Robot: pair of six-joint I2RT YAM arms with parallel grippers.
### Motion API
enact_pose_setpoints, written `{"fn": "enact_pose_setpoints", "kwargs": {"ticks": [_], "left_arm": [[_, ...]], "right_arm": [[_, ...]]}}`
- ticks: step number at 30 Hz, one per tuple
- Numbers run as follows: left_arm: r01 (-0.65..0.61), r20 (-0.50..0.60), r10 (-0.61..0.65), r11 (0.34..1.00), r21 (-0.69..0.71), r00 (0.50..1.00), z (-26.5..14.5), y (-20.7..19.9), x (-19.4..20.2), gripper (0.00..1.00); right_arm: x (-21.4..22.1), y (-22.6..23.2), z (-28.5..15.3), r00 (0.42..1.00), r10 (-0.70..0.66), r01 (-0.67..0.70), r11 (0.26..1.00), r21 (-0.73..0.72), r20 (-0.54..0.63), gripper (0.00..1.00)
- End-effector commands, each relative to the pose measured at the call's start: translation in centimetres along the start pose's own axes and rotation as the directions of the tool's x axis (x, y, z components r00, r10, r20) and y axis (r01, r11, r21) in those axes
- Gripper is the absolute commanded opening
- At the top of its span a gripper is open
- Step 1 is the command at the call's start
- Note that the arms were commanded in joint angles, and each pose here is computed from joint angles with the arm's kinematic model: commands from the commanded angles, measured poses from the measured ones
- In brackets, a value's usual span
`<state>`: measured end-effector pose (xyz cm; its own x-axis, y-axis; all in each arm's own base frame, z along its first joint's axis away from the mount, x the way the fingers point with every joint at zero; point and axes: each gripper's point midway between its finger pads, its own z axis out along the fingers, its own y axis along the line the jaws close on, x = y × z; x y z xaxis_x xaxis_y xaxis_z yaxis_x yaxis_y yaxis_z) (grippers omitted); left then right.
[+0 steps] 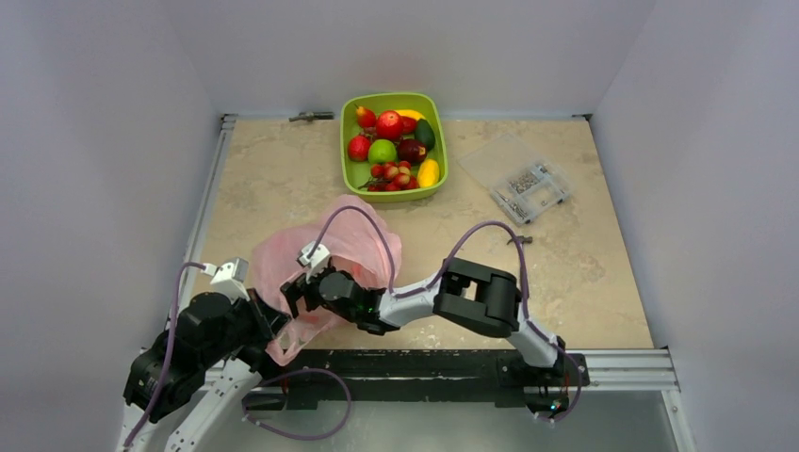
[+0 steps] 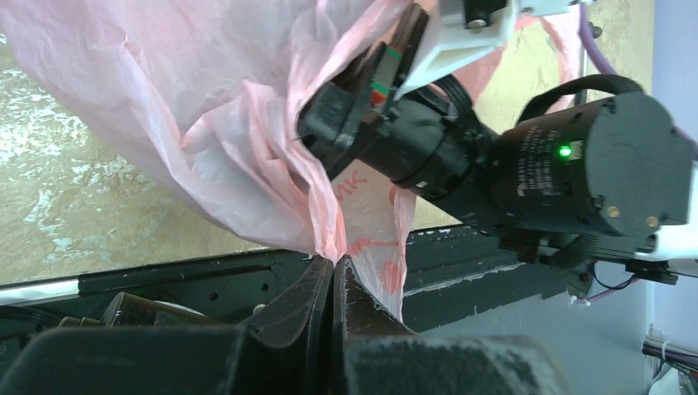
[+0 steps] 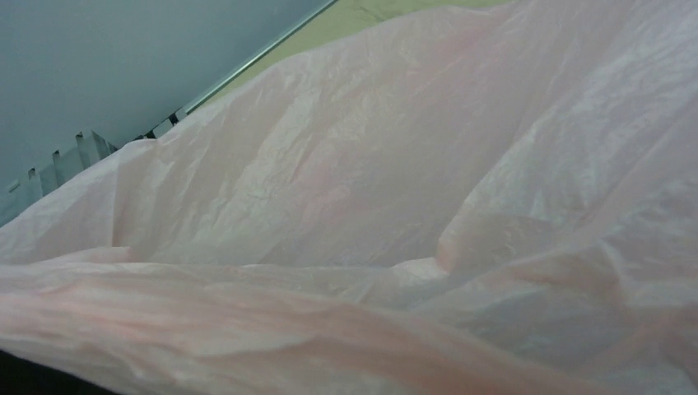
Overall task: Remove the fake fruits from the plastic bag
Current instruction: Take out the fake fruit from the plastic bag.
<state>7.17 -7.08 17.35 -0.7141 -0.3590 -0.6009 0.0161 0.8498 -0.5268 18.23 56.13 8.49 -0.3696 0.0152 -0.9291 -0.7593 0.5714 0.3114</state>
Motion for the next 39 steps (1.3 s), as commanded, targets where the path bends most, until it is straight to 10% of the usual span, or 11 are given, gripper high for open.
{"fn": "enact_pose_setpoints", "kwargs": {"ticks": [1, 9, 25, 39], "left_arm": [[0.002, -0.007, -0.001, 1.0, 0.01, 1.0, 0.4, -0.5, -0.2, 0.0], [0.002, -0.027, -0.002, 1.0, 0.003, 1.0, 0.7, -0.6, -0.2, 0.0], [0.023, 0.009, -0.022, 1.0, -0.022, 1.0, 0.4, 0.0, -0.5, 0.0], [0.064, 0.077, -0.059, 0.996, -0.065, 0.995, -0.5, 0.6, -1.6, 0.0]], "right_arm": [[-3.0, 1.8, 2.2, 0.99, -0.038, 0.048, 0.996, -0.074, 0.133, 0.99], [-1.1, 0.0, 6.3, 0.99, -0.063, 0.057, 0.997, 0.049, 0.123, 0.94], [-4.1, -3.7, -0.2, 0.981, -0.143, 0.126, 0.983, 0.132, 0.13, 0.1], [-2.4, -0.4, -8.0, 0.993, -0.078, 0.066, 0.989, -0.133, -0.089, 0.0]]}}
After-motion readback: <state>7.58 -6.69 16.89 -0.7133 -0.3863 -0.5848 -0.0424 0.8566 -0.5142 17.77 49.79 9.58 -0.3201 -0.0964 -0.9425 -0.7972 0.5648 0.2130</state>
